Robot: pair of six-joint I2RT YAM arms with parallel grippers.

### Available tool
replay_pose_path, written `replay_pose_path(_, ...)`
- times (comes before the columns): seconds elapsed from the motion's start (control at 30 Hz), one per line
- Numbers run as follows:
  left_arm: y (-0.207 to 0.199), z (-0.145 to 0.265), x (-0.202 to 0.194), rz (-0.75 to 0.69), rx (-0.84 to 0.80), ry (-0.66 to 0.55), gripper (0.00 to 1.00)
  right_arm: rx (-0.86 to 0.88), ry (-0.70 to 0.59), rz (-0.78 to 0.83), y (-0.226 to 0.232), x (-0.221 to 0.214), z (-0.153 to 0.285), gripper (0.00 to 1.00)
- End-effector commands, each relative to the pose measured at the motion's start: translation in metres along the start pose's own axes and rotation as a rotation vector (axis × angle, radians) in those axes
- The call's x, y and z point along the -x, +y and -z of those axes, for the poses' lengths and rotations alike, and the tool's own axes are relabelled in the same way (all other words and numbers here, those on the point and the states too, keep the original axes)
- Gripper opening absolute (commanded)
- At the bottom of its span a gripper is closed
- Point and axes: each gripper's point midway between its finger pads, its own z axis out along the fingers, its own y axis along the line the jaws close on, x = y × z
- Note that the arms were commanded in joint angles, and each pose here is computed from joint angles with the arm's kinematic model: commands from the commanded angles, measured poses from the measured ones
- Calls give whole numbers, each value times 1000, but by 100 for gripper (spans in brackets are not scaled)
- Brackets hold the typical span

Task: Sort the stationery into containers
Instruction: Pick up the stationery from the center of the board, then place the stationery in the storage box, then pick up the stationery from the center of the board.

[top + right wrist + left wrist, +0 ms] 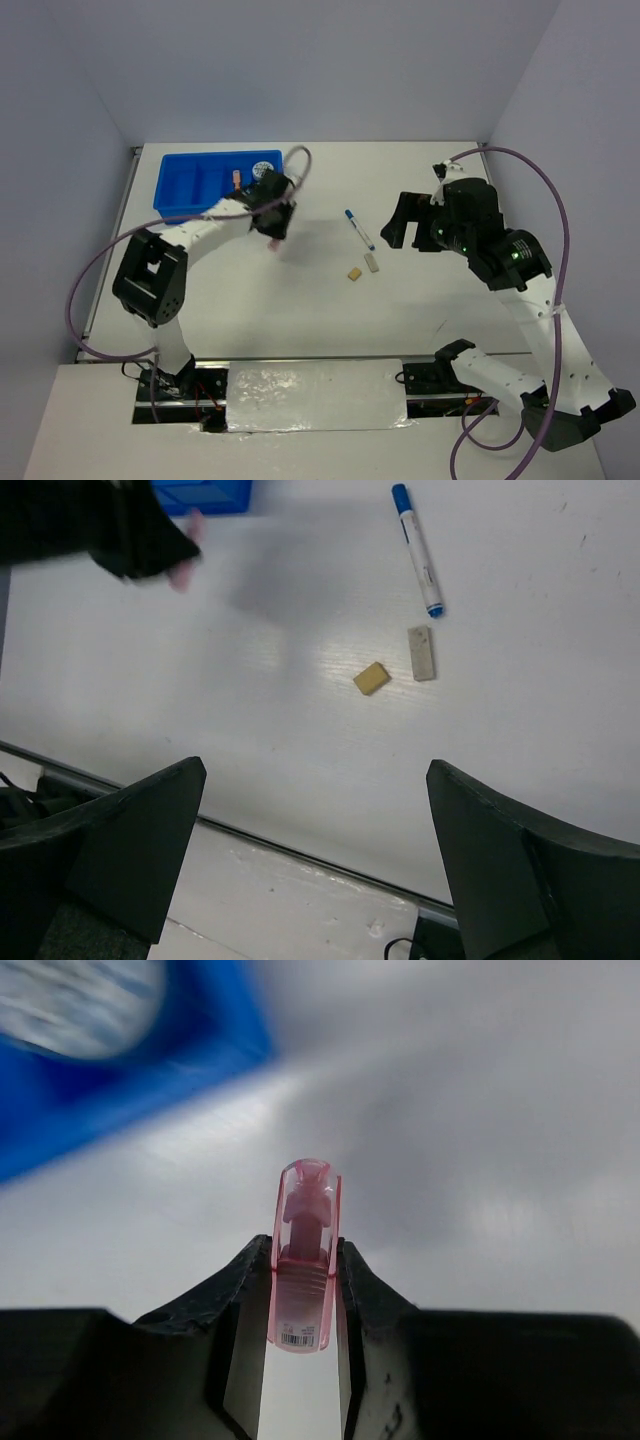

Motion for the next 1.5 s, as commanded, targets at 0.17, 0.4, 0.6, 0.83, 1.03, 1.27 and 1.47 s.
replay_pose_path(0.17, 128, 28, 127, 340, 215, -210, 0, 1, 51, 25, -2, -6, -24, 100)
replay_pose_path(0.4, 196, 6, 159, 488, 357, -209, 11, -3, 68, 28, -3, -6, -29, 100)
replay_pose_path(0.6, 218, -5, 147, 544, 401, -214, 23, -17, 90, 37, -6, -9, -33, 100)
replay_pose_path(0.83, 215, -11, 134, 543, 397, -188, 82, -9, 123, 40, -5, -12, -47, 100)
replay_pose_path(1.03, 207, 20, 144, 548, 361, -239, 99, -2, 259, 80, -6, -44, -85, 99)
replay_pose_path(1.27, 170, 117, 160, 534, 202, -336, 99, -163, 429, 155, -28, -97, -158, 67)
replay_pose_path(1.47, 134, 124, 90, 508, 96, -215, 99, -275, 453, 145, -48, -114, -189, 61)
